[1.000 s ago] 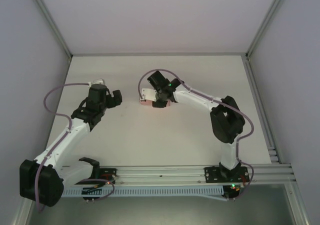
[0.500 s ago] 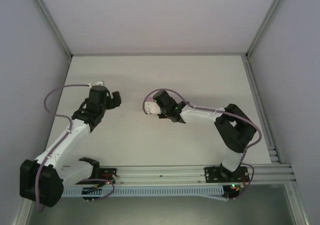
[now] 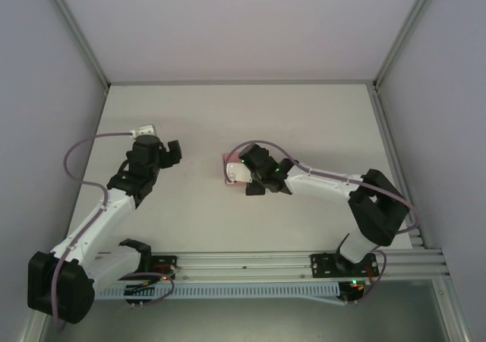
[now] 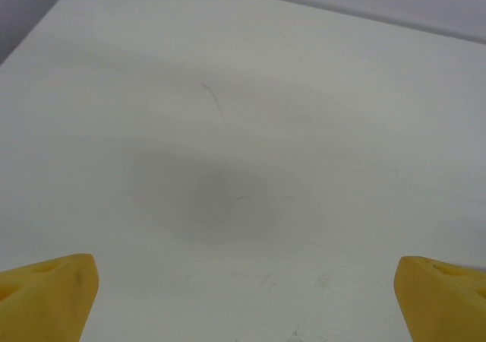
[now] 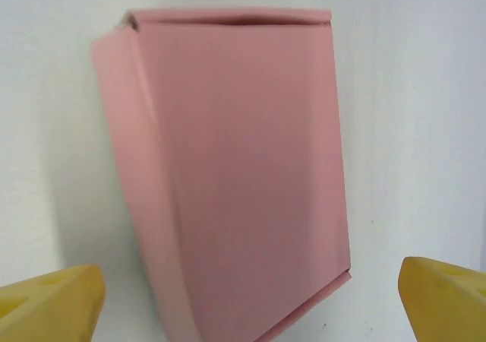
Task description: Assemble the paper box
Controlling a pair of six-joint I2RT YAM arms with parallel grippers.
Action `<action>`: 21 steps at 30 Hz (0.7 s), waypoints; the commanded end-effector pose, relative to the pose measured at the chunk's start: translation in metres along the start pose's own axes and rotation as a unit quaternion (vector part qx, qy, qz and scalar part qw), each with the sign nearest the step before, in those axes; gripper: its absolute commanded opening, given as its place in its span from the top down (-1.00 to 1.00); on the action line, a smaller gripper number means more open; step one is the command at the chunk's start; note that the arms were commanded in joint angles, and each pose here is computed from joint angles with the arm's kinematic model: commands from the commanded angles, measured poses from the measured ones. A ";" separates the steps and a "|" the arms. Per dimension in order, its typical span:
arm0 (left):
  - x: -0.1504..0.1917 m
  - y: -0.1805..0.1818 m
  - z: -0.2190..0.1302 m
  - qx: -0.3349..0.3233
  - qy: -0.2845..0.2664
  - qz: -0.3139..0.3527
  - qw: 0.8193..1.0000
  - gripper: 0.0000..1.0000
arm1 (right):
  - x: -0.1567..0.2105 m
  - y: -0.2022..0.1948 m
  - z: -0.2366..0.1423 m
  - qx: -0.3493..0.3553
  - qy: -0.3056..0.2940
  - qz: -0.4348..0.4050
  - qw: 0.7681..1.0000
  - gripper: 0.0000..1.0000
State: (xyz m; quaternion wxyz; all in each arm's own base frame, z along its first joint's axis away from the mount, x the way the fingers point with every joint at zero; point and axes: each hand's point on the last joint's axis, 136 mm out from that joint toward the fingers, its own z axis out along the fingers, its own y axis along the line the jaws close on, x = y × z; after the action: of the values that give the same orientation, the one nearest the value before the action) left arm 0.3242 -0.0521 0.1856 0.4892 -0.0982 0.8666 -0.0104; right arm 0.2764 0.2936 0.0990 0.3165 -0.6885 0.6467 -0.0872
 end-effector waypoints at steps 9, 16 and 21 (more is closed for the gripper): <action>-0.045 0.043 -0.012 -0.083 -0.170 0.040 0.981 -0.99 | 0.016 -0.104 -0.103 0.168 -0.159 0.317 0.920 -1.00; -0.018 0.088 -0.002 -0.117 -0.249 0.051 0.960 -0.99 | 0.195 -0.132 -0.089 0.332 -0.104 0.538 0.767 -1.00; 0.000 0.087 0.018 -0.081 -0.241 0.065 0.965 -0.99 | 0.241 -0.111 -0.075 0.339 -0.139 0.592 0.718 -1.00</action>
State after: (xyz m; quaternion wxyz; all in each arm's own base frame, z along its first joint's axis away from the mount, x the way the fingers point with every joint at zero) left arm 0.3141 0.0419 0.1331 0.6096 -0.1036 0.7738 0.1375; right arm 0.3534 0.0345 0.1215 0.5221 -0.0653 0.8484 -0.0578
